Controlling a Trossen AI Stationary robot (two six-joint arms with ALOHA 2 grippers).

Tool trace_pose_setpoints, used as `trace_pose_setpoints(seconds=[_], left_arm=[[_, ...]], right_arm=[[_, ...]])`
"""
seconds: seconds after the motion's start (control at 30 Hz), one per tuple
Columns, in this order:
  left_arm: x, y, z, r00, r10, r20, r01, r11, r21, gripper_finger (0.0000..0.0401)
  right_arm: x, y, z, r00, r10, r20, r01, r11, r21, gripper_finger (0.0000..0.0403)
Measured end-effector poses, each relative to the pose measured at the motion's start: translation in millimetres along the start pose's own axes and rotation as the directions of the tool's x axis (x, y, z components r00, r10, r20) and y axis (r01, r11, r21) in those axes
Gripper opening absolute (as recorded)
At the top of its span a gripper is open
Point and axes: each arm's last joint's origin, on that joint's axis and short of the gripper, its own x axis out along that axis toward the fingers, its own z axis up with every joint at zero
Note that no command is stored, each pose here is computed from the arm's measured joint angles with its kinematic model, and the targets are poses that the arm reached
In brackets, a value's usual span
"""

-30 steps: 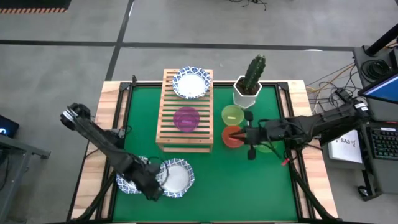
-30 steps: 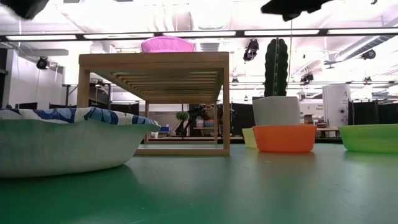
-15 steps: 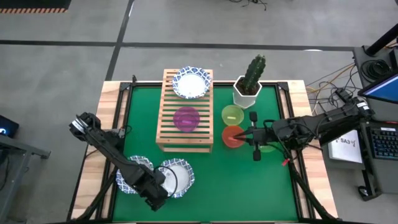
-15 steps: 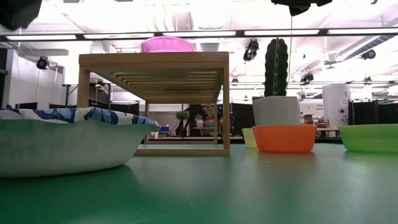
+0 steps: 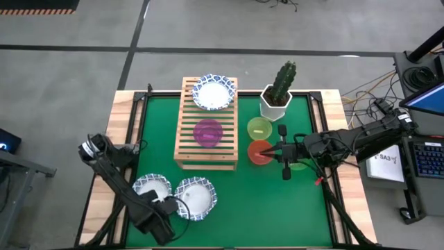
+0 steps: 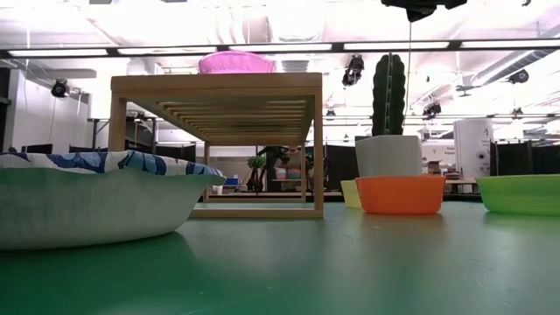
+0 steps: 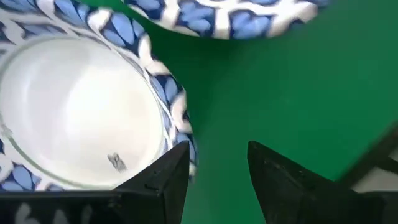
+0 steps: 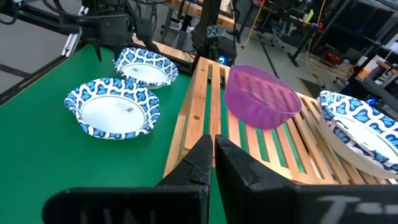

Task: Place and stack bowls onto a shelf
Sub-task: Stack the white and blue bowl on top with the other white and blue bowl on the shelf

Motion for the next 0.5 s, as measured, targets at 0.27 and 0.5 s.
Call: trace_pose_setpoints(seconds=[0.27, 0.5], left_arm=[[24, 6, -7, 0.995, 0.101, 0.017, -0.101, 0.995, 0.022, 0.0124], [30, 5, -8, 0.993, 0.119, 0.016, -0.119, 0.993, 0.024, 0.008]], right_arm=[[0, 0, 0, 1.0, -0.001, 0.003, 0.001, 1.0, 0.007, 0.0009], [0, 0, 1, 1.0, -0.002, 0.007, 0.002, 1.0, 0.002, 0.0009]])
